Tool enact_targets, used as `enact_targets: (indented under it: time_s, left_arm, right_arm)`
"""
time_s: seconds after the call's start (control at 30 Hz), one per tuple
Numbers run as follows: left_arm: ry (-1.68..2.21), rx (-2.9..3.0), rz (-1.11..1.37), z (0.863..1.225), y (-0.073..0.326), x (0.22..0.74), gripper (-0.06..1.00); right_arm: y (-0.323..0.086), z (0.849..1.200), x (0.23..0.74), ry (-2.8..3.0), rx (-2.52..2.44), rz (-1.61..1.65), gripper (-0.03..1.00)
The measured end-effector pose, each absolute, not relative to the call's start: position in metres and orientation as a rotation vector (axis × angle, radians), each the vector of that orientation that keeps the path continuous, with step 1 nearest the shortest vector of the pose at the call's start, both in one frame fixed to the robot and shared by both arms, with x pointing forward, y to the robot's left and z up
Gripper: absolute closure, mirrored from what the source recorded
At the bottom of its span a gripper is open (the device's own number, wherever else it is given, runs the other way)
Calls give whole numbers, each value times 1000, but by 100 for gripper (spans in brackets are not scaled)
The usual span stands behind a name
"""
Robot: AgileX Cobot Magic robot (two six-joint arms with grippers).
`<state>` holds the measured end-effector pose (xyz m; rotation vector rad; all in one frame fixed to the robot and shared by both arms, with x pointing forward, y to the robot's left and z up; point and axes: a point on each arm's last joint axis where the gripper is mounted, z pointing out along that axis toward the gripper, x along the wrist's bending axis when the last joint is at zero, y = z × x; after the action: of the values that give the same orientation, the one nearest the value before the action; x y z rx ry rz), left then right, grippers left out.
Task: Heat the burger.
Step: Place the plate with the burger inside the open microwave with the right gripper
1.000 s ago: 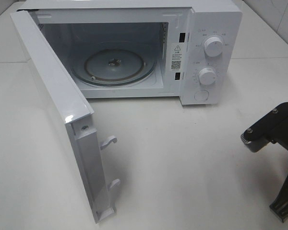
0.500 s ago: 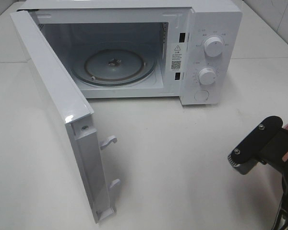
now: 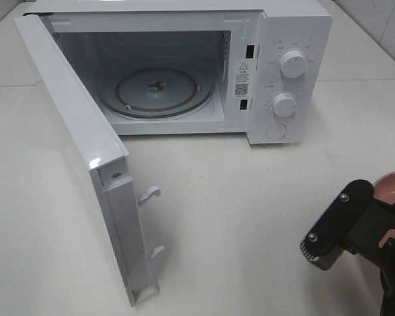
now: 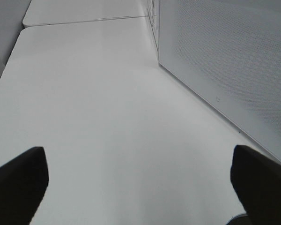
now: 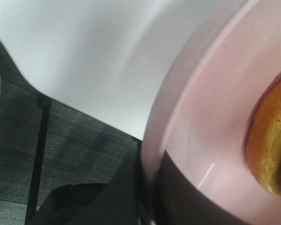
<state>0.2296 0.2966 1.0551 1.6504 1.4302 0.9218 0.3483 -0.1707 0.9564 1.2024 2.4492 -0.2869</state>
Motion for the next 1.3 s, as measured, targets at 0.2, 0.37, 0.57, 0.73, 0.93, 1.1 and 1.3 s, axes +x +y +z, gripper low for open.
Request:
enact_targets:
  time_s: [0.2,0.37,0.57,0.73,0.93,1.1,1.3]
  left_arm:
    - [1430,1650,922,1055,297,230,-4]
    - [1430,1650,922,1055,297,230,-4]
    - [1430,1650,922,1055,297,230,-4]
    - [1430,1650,922,1055,297,230,-4]
    - [1430,1650,922,1055,297,230,-4]
    - [1430,1650,922,1055,297,230,-4]
    - [1430,1650,922,1055,297,230,-4]
  right_arm:
    - [-171,957,349,2445,1194,-296,93]
    - [-172,958,351,2451,1118,-303,93]
    - [-172,959,355,2504,930,-322,93]
    - [-168,958,357,2567,771,-290,92]
    - [-162,958,360,2612,598,-233,92]
    - [-157,958,365,2623,416,-178,91]
    - [-152,959,368,2609,294,-130,91]
